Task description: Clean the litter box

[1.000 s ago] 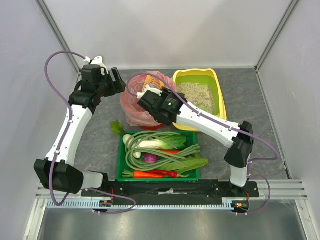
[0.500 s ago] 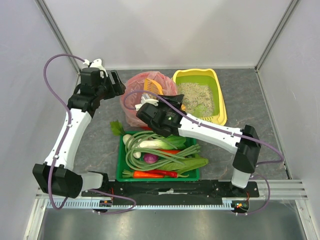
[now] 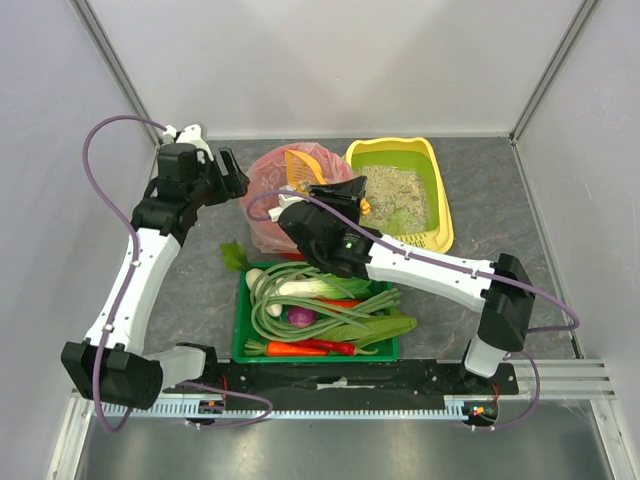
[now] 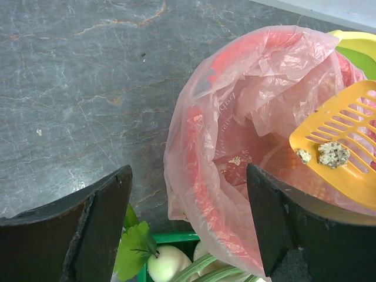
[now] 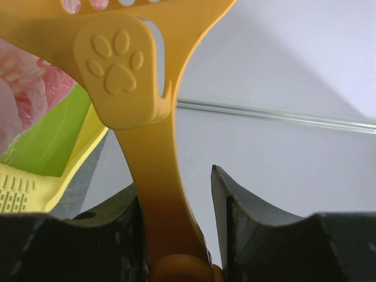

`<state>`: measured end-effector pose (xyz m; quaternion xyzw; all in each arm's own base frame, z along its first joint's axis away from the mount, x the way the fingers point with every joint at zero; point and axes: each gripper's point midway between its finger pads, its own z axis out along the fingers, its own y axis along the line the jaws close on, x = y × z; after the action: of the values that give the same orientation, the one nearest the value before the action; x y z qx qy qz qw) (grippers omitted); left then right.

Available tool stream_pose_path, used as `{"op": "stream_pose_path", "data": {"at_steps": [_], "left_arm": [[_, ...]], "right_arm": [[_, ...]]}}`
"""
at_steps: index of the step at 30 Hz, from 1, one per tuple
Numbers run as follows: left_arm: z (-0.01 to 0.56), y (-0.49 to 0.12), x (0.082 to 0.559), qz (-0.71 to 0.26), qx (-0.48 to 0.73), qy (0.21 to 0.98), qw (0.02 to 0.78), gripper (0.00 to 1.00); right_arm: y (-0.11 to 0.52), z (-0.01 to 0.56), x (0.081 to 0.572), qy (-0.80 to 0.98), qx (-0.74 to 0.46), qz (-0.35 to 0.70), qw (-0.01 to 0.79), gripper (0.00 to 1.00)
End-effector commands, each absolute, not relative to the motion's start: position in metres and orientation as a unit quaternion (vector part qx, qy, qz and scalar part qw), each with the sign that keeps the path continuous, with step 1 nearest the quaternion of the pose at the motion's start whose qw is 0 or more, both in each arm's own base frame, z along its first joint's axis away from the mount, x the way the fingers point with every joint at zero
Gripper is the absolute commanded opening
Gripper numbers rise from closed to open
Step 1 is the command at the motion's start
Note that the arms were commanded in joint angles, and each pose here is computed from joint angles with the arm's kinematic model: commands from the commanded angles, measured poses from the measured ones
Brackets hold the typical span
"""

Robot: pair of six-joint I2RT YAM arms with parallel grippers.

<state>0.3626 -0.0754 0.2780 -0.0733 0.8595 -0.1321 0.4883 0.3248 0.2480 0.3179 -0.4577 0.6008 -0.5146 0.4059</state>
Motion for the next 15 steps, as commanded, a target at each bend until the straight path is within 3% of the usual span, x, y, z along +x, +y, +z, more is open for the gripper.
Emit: {"op": "stream_pose_path", "data": {"at_steps": [1,15], "left_arm": [[0.294,-0.073,0.36,-0.126,-0.055,0.841,0.523,0.85],[0.287,-0.074,0.357,-0.127,-0.051,0.843,0.52,0.85]], "right_arm": [[0.253,0.341,0.324,0.571,-0.476,-0.531,0.407,0.0],[0.269,0.333,0.329,0.534,-0.547,-0.515,0.387,0.0]]}}
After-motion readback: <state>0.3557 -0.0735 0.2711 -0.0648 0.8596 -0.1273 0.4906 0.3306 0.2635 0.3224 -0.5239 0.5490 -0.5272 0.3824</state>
